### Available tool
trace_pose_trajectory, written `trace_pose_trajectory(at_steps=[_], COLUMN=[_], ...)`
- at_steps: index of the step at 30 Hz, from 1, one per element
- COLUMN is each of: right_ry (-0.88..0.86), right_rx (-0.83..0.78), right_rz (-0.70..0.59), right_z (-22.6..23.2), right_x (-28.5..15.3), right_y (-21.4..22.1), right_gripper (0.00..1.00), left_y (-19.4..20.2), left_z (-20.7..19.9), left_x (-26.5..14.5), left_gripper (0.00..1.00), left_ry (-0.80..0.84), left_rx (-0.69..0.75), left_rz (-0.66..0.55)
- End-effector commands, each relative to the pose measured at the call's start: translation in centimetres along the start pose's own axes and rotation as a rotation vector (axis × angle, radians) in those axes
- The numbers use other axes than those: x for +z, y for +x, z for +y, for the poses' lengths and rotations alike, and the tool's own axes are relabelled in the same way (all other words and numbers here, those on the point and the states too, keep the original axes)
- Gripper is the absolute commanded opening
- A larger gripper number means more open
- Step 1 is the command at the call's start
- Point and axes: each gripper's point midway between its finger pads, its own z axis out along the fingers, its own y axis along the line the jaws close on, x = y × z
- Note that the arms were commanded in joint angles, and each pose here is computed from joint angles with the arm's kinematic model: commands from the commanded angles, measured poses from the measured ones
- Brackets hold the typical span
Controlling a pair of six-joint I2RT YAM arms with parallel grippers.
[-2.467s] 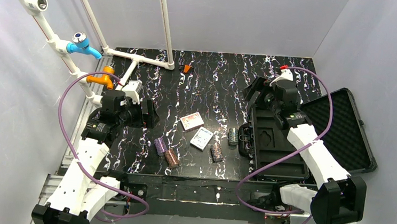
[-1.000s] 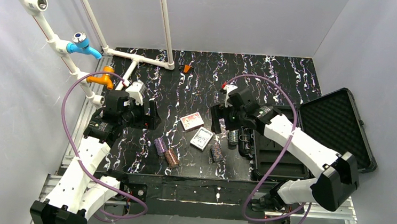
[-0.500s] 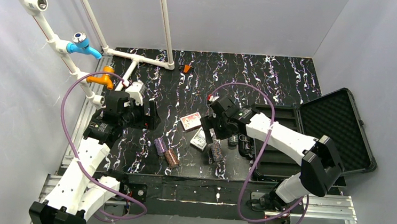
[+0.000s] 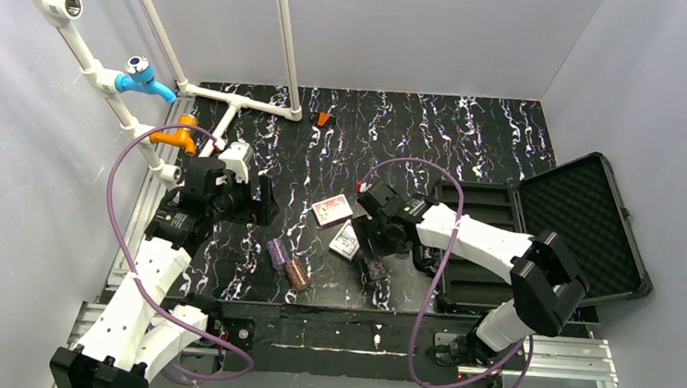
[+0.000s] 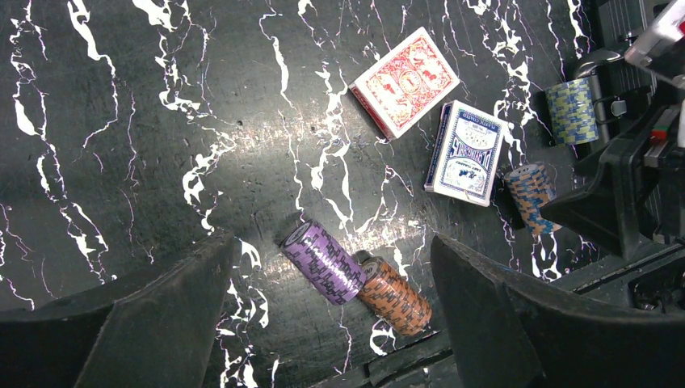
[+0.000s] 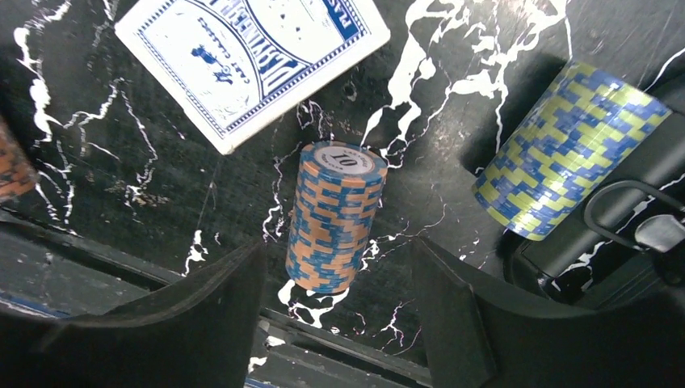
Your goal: Pack up texas hold em set
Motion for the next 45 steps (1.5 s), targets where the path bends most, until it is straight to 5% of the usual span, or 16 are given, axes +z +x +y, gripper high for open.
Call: trace_pose_trajectory(at_steps=[1, 11, 30, 45], right_ry=[0.018, 0.011, 0.062, 0.025], right_rx=[0.002, -0.010, -0.003, 0.016], right_rz=[0.021, 0.053, 0.052, -0.018], right_z=[0.0, 0.7, -0.4, 0.4], right_x=[1.1, 2.8, 3.4, 2.3], right_y=[0.9, 1.6, 2.7, 1.0], right_gripper=[0.72, 0.59, 0.55, 0.01], left_y=[-0.6, -0.5, -0.5, -0.4], left_z=[-0.3, 0.0, -0.1, 0.1], left_x=[-0.8, -1.0, -0.7, -0.6], left_gripper=[0.90, 0.89, 0.88, 0.88], left_ry=[0.001, -0.018, -0.010, -0.024], left_rx=[0.011, 0.017, 0.019, 0.019], left_rz=[-0.019, -0.028, -0.015, -0.015])
